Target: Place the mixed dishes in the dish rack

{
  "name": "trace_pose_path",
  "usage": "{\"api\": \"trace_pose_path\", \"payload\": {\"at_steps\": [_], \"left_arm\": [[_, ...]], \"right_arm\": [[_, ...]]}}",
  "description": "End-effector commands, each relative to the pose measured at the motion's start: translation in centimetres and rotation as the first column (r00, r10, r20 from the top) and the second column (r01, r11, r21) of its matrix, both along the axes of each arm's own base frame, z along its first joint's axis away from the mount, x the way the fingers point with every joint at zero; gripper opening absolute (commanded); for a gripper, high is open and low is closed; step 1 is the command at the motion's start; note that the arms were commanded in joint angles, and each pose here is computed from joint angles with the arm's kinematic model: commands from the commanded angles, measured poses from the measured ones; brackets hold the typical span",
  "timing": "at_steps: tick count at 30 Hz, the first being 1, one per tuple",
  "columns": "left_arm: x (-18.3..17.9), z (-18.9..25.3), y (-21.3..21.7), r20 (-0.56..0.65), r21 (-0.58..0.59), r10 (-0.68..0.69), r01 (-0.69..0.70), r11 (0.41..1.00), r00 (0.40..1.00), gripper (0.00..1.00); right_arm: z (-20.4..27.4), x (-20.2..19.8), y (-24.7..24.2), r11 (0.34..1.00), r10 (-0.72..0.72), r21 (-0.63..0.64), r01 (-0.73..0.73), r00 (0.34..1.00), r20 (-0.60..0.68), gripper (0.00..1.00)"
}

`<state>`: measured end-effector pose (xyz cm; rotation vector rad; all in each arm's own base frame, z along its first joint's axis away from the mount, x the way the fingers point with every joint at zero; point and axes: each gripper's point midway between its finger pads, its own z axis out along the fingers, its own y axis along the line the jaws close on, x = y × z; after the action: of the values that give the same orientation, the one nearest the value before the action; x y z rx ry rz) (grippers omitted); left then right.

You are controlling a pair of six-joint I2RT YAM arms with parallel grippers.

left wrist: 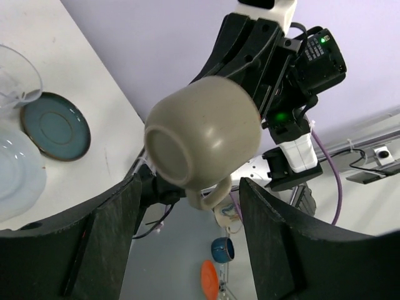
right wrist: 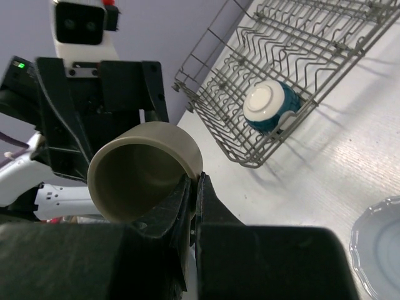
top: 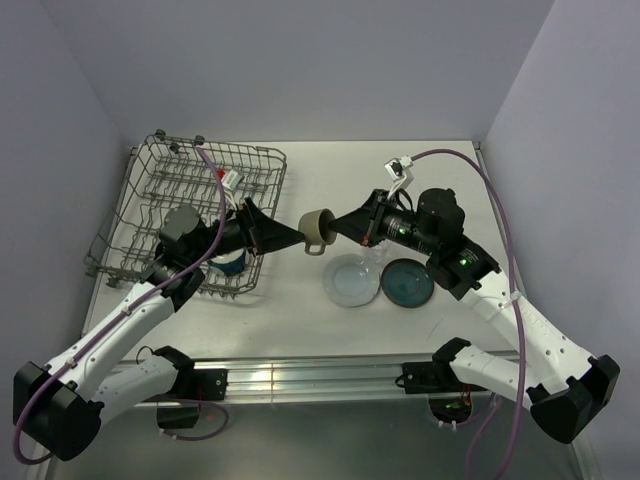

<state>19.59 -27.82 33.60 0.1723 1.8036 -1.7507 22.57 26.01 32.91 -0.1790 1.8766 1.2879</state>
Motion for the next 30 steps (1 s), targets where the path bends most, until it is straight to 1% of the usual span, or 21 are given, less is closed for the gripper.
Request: {"api": "trace_pose_path", "payload": {"at_steps": [1, 5, 7, 8, 9, 10, 11, 12, 15, 16, 17, 19, 21, 26, 30], "left_arm": [[-1.2, 1.4, -0.2, 0.038, -0.062, -0.052, 0.054, 0.997, 0.998, 0.69], [-1.4, 1.2, -0.3, 0.011, -0.088, -0.069, 0.070, 0.994, 0.998, 0.67], [-1.6, 1.6, -0.3, 0.020, -0.114, -0.080, 0.082, 0.990, 0.997, 0.67], [-1.7, 1.5, -0.3, -0.008, -0.131, -0.091, 0.090, 0.987, 0.996, 0.67], [-1.9, 2.1, -0.3, 0.016, -0.156, -0.103, 0.104, 0.982, 0.995, 0.66], [-2.1, 2.3, -0.3, 0.015, -0.172, -0.112, 0.113, 0.979, 0.994, 0.65], [-2.3, 2.1, -0.3, -0.017, -0.191, -0.129, 0.123, 0.974, 0.992, 0.65], [-2.5, 2.8, -0.2, 0.016, -0.220, -0.136, 0.136, 0.966, 0.991, 0.64], [-3.0, 2.8, -0.1, -0.016, -0.270, -0.178, 0.167, 0.948, 0.984, 0.63], [-3.3, 3.5, 0.1, 0.018, -0.297, -0.186, 0.183, 0.937, 0.982, 0.63], [-3.3, 3.1, 0.0, -0.011, -0.309, -0.203, 0.189, 0.932, 0.979, 0.63], [-3.6, 3.4, 0.2, -0.001, -0.340, -0.211, 0.198, 0.919, 0.978, 0.61], [-3.4, 3.2, 0.2, -0.009, -0.354, -0.214, 0.197, 0.914, 0.977, 0.60], [-3.6, 4.2, 0.6, 0.015, -0.414, -0.228, 0.214, 0.885, 0.973, 0.57], [-3.3, 4.4, 0.5, 0.008, -0.432, -0.229, 0.210, 0.877, 0.973, 0.55]], "right_arm": [[4.7, 0.3, 0.3, 0.993, 0.001, 0.113, -0.018, 0.990, 0.141, 0.00], [4.8, 0.6, 0.2, 0.992, -0.019, 0.128, -0.003, 0.985, 0.169, 0.00], [5.2, 0.6, 0.3, 0.990, -0.016, 0.142, -0.011, 0.982, 0.186, 0.00], [5.2, 0.7, 0.3, 0.990, -0.017, 0.144, -0.010, 0.982, 0.187, 0.00], [5.2, 0.8, 0.4, 0.989, -0.016, 0.148, -0.012, 0.981, 0.191, 0.00], [5.4, 0.7, 0.5, 0.987, -0.012, 0.158, -0.020, 0.979, 0.202, 0.00], [5.2, 0.8, 0.5, 0.988, -0.013, 0.156, -0.018, 0.979, 0.201, 0.00], [5.3, 0.9, 0.5, 0.987, -0.016, 0.159, -0.018, 0.978, 0.208, 0.00], [5.1, 1.2, 0.7, 0.987, -0.014, 0.161, -0.020, 0.978, 0.209, 0.00], [5.2, 1.2, 0.8, 0.986, -0.014, 0.163, -0.022, 0.977, 0.214, 0.00], [5.1, 1.3, 0.8, 0.986, -0.015, 0.164, -0.021, 0.977, 0.212, 0.00], [4.9, 1.5, 1.0, 0.987, -0.010, 0.162, -0.024, 0.978, 0.209, 0.00], [5.0, 1.4, 1.1, 0.986, -0.003, 0.166, -0.033, 0.976, 0.216, 0.00], [3.9, 1.5, 1.2, 0.987, 0.002, 0.159, -0.037, 0.977, 0.212, 0.00], [3.7, 1.4, 1.4, 0.985, 0.009, 0.167, -0.045, 0.977, 0.214, 0.00]]}}
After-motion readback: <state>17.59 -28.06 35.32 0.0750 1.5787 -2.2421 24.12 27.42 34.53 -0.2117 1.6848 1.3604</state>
